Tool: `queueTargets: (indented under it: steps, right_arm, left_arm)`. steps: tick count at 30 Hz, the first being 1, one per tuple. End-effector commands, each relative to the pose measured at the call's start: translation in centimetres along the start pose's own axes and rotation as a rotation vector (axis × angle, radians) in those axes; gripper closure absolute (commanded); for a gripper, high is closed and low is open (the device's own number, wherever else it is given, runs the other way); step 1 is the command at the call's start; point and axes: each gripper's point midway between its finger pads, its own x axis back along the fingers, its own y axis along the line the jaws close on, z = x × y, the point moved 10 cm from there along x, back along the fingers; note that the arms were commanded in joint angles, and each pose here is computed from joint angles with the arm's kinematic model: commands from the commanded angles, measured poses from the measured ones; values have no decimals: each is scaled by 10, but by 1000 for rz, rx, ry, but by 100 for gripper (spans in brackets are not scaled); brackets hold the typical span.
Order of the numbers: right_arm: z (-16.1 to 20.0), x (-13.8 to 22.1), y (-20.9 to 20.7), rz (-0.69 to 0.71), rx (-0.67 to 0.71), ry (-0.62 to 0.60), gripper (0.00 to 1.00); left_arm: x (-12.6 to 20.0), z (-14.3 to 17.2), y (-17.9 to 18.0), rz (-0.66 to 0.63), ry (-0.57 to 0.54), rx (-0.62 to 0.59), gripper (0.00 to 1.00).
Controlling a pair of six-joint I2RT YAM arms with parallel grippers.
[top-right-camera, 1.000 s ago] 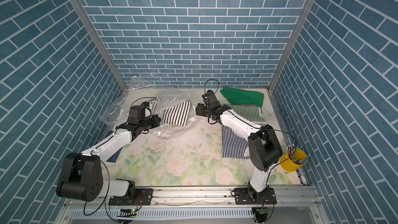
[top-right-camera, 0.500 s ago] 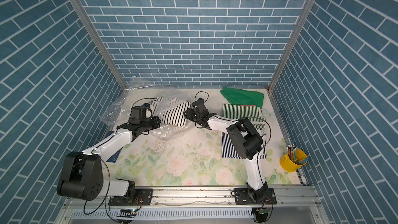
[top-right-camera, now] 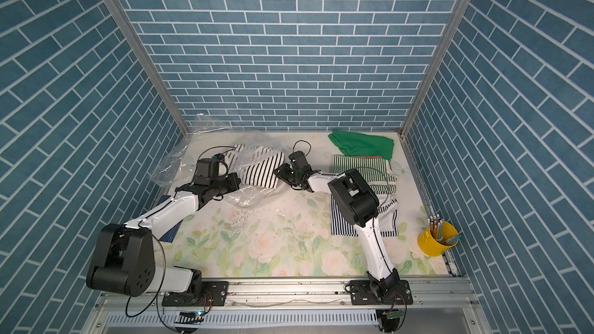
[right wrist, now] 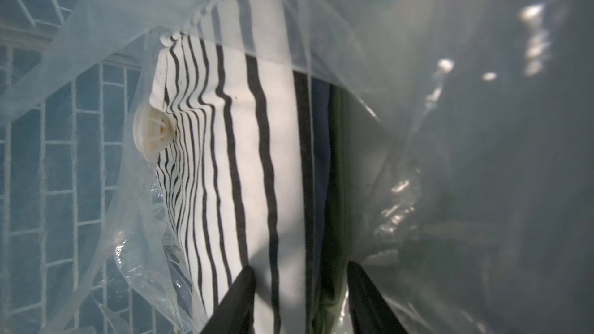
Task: Take the tank top out of the vacuum bag
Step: Take out the tank top from the vacuum bag.
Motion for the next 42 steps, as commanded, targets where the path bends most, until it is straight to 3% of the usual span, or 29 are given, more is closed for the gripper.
queueTargets:
  steps: [1, 4, 7, 13, 16, 22, 26, 30, 34, 39, 40, 42]
  right_arm:
    - [-2, -6, 5, -57, -7, 21, 59]
    - [-5, -1, 11, -75, 2, 0, 75]
    - [-7, 9, 21, -92, 11, -16, 83]
    - [-13, 32, 45, -105, 34, -58, 89]
    - [-14, 33, 53, -104, 37, -56, 100]
    - [-16, 25, 76, -63, 103, -30, 100]
    - [-17, 9, 95, 79, 204, -4, 100]
    - [-13, -9, 115, 112, 245, 34, 100]
    - [-1, -25, 116, 120, 225, 63, 100]
    - [3, -19, 93, 152, 160, 37, 100]
    - [4, -17, 87, 133, 128, 33, 98]
    - [4, -11, 77, 74, 63, 12, 82]
  left_arm:
    - [-4, 1, -1, 5, 11, -3, 100]
    - [-5, 2, -1, 6, 15, -1, 100]
    - [-6, 4, 1, 4, 16, 1, 100]
    - [-11, 7, 2, 14, 29, 11, 100]
    - [-13, 7, 2, 17, 28, 16, 100]
    - [-16, 5, 1, 25, 34, 9, 100]
    - [-18, 4, 1, 27, 36, 13, 100]
    - [-20, 6, 2, 27, 44, 15, 100]
    - [-20, 5, 1, 27, 44, 15, 100]
    - [-19, 6, 2, 19, 44, 6, 100]
    - [-19, 7, 3, 17, 47, 6, 100]
    - [-19, 7, 3, 17, 49, 10, 100]
